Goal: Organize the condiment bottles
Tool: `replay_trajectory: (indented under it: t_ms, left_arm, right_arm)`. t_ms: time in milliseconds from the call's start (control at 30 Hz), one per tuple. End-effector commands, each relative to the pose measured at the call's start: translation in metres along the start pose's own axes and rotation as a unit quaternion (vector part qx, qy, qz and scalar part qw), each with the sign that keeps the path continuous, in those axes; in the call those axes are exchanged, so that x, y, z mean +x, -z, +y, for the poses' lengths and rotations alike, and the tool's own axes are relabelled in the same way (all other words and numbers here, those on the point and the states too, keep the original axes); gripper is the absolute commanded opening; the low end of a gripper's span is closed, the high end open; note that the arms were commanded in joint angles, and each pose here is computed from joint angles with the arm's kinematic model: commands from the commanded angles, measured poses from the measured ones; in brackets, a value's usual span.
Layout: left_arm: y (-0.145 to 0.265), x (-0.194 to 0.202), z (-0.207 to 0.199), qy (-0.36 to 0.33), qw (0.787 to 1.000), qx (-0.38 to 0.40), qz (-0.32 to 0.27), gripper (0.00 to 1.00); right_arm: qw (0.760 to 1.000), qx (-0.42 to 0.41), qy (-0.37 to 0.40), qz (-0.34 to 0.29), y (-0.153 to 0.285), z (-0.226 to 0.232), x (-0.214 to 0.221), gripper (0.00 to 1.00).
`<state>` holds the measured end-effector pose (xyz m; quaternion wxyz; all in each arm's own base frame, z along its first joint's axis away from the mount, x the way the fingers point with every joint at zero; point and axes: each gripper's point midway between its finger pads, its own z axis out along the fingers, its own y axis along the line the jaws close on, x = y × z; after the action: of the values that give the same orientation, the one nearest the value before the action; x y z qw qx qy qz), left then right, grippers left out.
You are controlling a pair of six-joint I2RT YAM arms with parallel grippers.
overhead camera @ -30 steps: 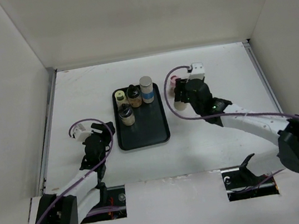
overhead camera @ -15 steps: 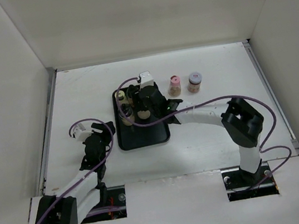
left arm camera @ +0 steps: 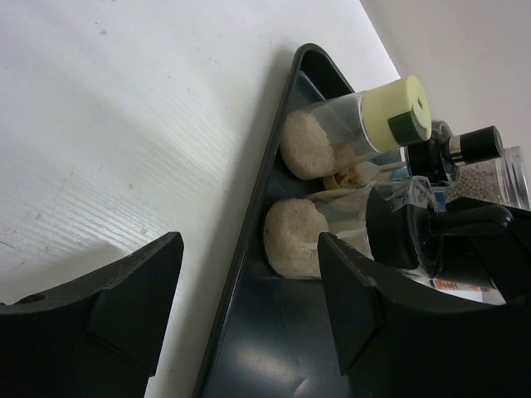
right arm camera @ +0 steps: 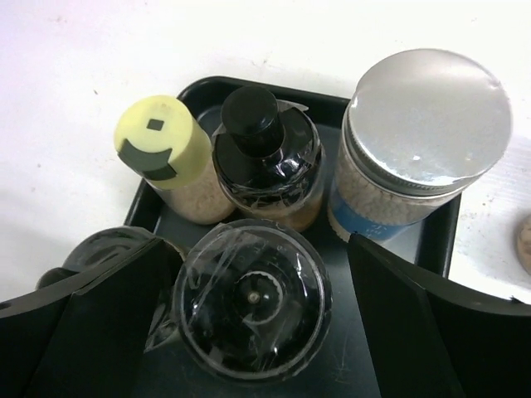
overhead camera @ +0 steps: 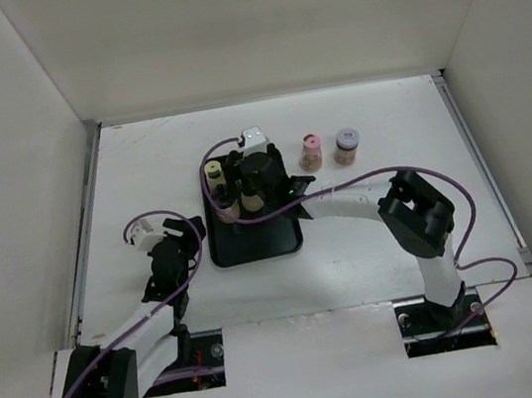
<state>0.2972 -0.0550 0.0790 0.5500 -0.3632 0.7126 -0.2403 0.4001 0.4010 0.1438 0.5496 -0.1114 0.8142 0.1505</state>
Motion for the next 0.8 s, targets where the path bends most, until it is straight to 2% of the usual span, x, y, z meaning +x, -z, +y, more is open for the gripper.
replay_trajectory:
  t_ms: [0,133,233,300,333,400,433,467,533,633,667,767]
  left_arm:
    - [-0.004,-0.013,-0.02,0.007,0.999,0.028,-0.019,0.65]
    - [-0.004,-0.013,-0.021,0.004,0.999,0.029,-0.022,0.65]
    - [-0.003,-0.013,-0.021,0.007,0.999,0.03,-0.019,0.65]
    - [-0.003,-0.014,-0.021,0.006,0.999,0.03,-0.023,0.65]
    - [-0.004,-0.014,-0.021,0.005,0.999,0.03,-0.021,0.65]
    - [-0.005,-0.01,-0.02,0.005,1.0,0.027,-0.014,0.65]
    - [-0.005,-0.009,-0.021,0.005,1.0,0.029,-0.011,0.65]
    - [-0.005,-0.009,-0.021,0.006,1.0,0.029,-0.011,0.65]
    - [-0.007,-0.009,-0.022,0.002,1.0,0.029,-0.011,0.65]
    - [-0.007,-0.006,-0.023,0.005,0.999,0.032,-0.004,0.66]
    - [-0.007,-0.006,-0.023,0.005,0.999,0.033,-0.003,0.66]
    - [-0.008,-0.006,-0.024,0.002,0.999,0.033,-0.004,0.66]
  right_arm:
    - [0.996,-0.023,-0.04,-0.078,0.032,0.012,-0.068,0.98]
    - [0.994,-0.021,-0.054,-0.097,0.066,-0.011,-0.087,0.99]
    - [0.991,0.007,-0.069,-0.113,0.079,-0.055,-0.094,0.94]
    - [0.989,0.037,-0.084,-0.114,0.084,-0.09,-0.091,0.82]
    - [0.988,0.048,-0.094,-0.114,0.086,-0.106,-0.089,0.74]
    - [0.984,0.081,-0.109,-0.116,0.085,-0.142,-0.088,0.51]
    - [0.982,0.099,-0.113,-0.114,0.083,-0.16,-0.087,0.47]
    - [0.981,0.111,-0.114,-0.11,0.08,-0.173,-0.084,0.46]
    - [0.983,0.119,-0.107,-0.092,0.07,-0.188,-0.076,0.53]
    - [0.99,0.104,-0.073,-0.066,0.048,-0.191,-0.068,0.79]
    - [0.991,0.102,-0.057,-0.061,0.041,-0.191,-0.066,0.82]
    - [0.993,0.102,-0.039,-0.043,0.025,-0.192,-0.058,0.83]
